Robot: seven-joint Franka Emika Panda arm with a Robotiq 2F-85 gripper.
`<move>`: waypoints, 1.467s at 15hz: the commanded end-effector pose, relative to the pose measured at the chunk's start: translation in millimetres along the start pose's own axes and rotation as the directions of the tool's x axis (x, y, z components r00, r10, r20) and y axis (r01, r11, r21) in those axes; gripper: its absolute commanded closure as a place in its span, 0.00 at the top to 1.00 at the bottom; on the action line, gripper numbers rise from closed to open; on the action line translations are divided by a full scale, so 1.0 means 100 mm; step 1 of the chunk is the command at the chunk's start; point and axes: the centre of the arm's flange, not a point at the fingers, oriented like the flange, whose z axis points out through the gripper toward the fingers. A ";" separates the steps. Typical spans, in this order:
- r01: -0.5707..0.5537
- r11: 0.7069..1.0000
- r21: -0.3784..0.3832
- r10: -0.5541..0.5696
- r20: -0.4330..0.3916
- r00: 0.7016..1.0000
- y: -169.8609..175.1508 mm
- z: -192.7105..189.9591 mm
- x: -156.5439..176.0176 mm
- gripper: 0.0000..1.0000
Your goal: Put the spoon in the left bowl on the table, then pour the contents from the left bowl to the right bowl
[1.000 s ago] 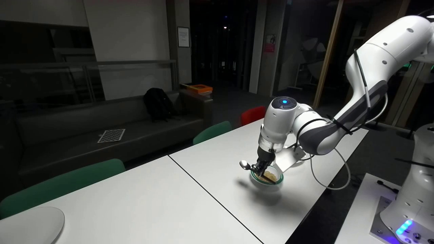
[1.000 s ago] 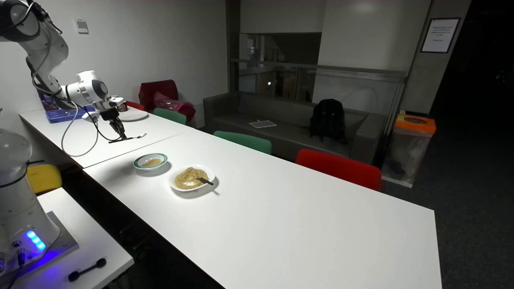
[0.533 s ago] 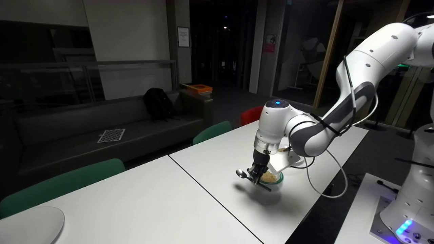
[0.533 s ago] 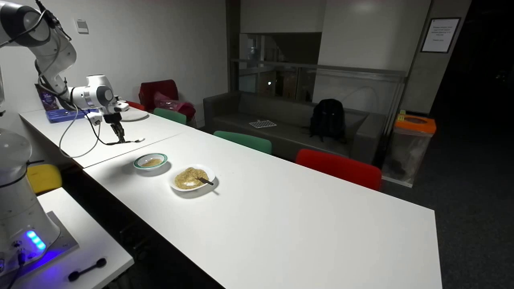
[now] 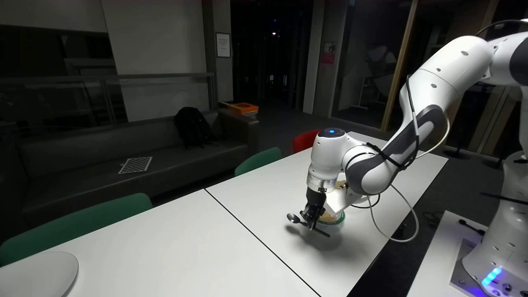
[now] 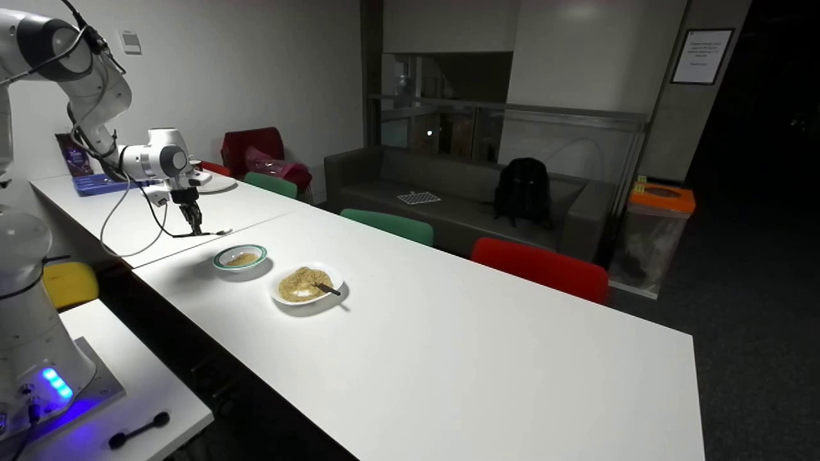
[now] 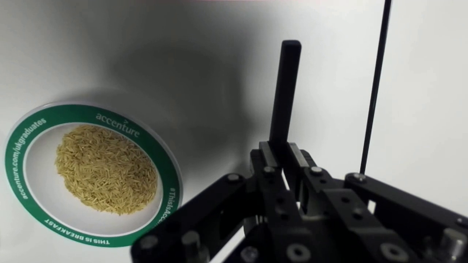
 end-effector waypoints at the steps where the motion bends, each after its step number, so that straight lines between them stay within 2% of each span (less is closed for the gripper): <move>1: 0.063 0.998 -0.004 -0.063 -0.021 0.998 -0.05 0.13 -0.08 0.03; 5: 0.116 0.993 -0.018 -0.117 -0.032 0.993 -0.11 0.10 -0.21 0.03; 6: 0.077 0.997 -0.025 -0.077 0.001 0.997 -0.13 0.15 -0.17 0.12; 12: 0.089 0.996 -0.027 -0.089 -0.002 0.996 -0.16 0.14 -0.20 0.12; 13: 0.089 0.996 -0.027 -0.089 -0.002 0.996 -0.16 0.15 -0.20 0.03; 22: 0.148 0.989 -0.028 -0.150 -0.199 0.968 -0.18 0.13 -0.20 0.03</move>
